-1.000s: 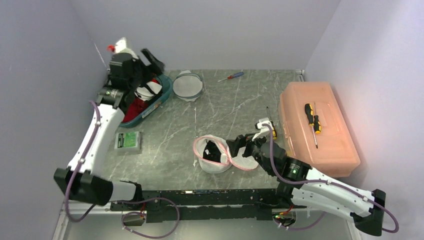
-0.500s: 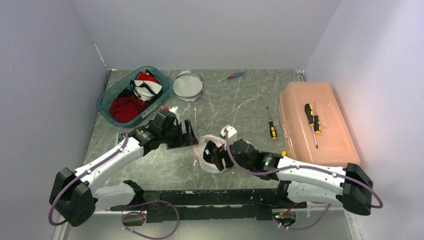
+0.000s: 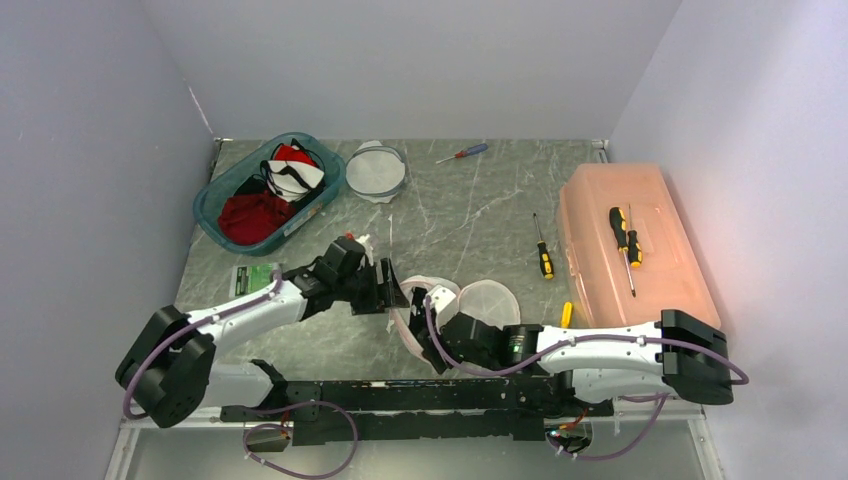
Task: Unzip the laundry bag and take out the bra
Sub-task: Pick up the bra from the laundry bag.
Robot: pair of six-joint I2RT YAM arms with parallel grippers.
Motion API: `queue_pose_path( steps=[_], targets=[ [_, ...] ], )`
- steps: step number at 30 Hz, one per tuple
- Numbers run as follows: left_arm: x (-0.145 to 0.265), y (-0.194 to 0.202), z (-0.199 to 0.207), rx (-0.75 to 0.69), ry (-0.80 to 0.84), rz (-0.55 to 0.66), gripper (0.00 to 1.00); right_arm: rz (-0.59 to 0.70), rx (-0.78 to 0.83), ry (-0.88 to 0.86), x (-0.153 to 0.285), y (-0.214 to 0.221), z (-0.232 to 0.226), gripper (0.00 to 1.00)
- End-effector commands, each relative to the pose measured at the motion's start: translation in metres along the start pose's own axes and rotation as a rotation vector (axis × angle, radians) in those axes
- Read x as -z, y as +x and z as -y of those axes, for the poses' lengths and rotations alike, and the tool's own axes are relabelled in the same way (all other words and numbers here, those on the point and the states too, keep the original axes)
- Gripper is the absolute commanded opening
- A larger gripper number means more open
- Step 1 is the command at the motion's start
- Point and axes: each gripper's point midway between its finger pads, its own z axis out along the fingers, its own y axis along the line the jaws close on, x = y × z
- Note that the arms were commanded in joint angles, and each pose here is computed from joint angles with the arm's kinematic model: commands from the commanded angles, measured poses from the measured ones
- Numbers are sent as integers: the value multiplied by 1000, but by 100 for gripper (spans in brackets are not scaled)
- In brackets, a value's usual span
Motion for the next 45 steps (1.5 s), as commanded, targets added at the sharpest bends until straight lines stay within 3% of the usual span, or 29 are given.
queue_pose_path(
  steps=[1, 6, 10, 14, 18, 23, 29, 33, 45],
  targets=[
    [-7, -3, 20, -5, 116, 7, 76, 35, -49, 27, -2, -6, 1, 63],
    [-1, -2, 30, -59, 153, 24, 78, 107, -89, 65, 6, -25, 7, 78],
    [4, -3, 20, -95, 94, 56, 54, 275, -212, 138, 28, -61, 23, 81],
    [4, 1, 14, -119, 65, 79, 32, 403, -255, 116, 41, -104, 24, 77],
    [-1, 7, 10, -150, 41, 89, 21, 354, -212, 89, 21, -123, 9, 71],
    [-7, 14, -8, -154, -41, 93, 3, 263, -286, 101, -8, -111, 24, 66],
    [-11, 23, -38, -127, -145, 99, 3, 197, -313, 75, -21, -100, 19, 64],
    [-19, 29, -49, -121, -176, 80, 3, 117, -283, 65, -37, -88, 12, 68],
    [-23, 33, -51, -118, -141, 94, 3, -6, -203, 188, -72, -66, 24, 74]
  ],
)
